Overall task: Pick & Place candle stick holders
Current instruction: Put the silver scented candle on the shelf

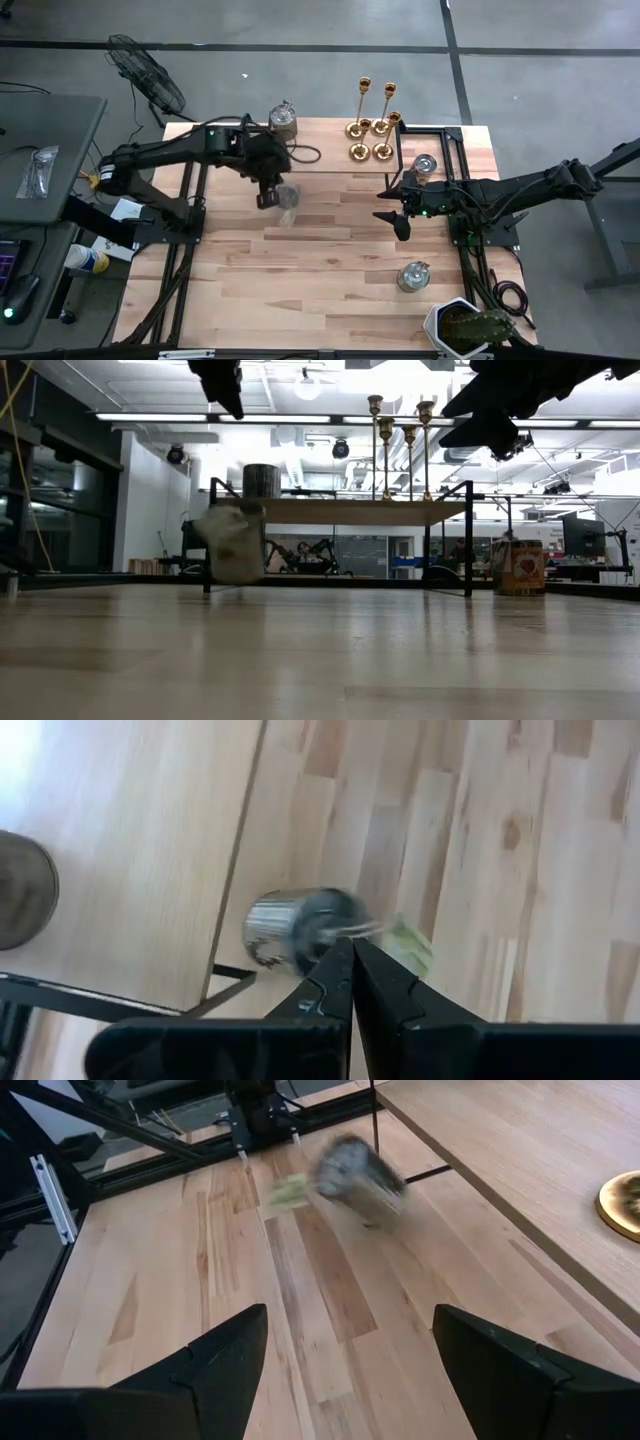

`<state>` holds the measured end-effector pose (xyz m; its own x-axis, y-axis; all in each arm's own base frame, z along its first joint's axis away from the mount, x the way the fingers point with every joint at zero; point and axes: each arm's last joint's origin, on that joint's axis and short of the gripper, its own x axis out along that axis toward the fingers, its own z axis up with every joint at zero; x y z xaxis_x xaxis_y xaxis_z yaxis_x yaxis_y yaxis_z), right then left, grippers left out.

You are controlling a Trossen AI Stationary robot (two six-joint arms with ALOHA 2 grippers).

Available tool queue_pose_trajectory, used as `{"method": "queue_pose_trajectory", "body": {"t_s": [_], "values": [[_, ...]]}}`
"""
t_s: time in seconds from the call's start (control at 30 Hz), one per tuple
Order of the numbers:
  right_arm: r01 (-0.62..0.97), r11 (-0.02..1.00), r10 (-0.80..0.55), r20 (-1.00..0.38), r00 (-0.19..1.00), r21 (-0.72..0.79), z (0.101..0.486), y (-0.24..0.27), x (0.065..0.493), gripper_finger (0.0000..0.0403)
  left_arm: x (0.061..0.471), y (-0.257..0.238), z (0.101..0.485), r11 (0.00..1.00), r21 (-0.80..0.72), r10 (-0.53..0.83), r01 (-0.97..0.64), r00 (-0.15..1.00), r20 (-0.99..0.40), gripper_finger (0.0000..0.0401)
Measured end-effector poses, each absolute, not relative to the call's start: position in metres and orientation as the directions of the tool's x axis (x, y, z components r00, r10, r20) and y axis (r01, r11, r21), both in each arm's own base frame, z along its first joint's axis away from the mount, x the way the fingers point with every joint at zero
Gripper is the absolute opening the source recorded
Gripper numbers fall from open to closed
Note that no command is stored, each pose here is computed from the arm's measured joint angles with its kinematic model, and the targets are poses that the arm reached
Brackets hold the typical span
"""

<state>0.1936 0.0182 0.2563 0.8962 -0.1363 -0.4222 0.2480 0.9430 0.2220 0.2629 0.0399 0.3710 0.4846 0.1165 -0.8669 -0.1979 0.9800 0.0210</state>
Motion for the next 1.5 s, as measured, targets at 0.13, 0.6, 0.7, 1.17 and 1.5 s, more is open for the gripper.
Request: {"method": "queue_pose_trajectory", "body": {"t_s": [0.13, 0.6, 0.7, 1.17, 1.5], "values": [[0.248, 0.943, -0.137, -0.421, 0.897, 0.223, 0.256, 0.018, 0.194, 0.0278, 0.265, 0.039, 0.368, 0.978, 0.004, 0.104, -0.207, 0.473, -0.875, 0.0], [0.248, 0.943, -0.136, -0.421, 0.897, 0.223, 0.256, 0.018, 0.194, 0.0278, 0.271, 0.027, 0.313, 0.976, -0.002, 0.079, -0.216, 0.368, -0.926, 0.0], [0.248, 0.943, -0.136, -0.421, 0.897, 0.222, 0.256, 0.018, 0.194, 0.0278, 0.276, 0.021, 0.297, 0.972, -0.024, 0.072, -0.235, 0.392, -0.917, 0.0], [0.248, 0.943, -0.136, -0.421, 0.897, 0.222, 0.256, 0.018, 0.194, 0.0278, 0.28, -0.004, 0.262, 0.945, 0.002, 0.154, -0.327, 0.44, -0.885, 0.0], [0.248, 0.943, -0.136, -0.422, 0.896, 0.222, 0.256, 0.018, 0.194, 0.0278, 0.244, -0.005, 0.27, 0.907, -0.019, 0.22, -0.421, 0.512, -0.83, 0.0]]}}
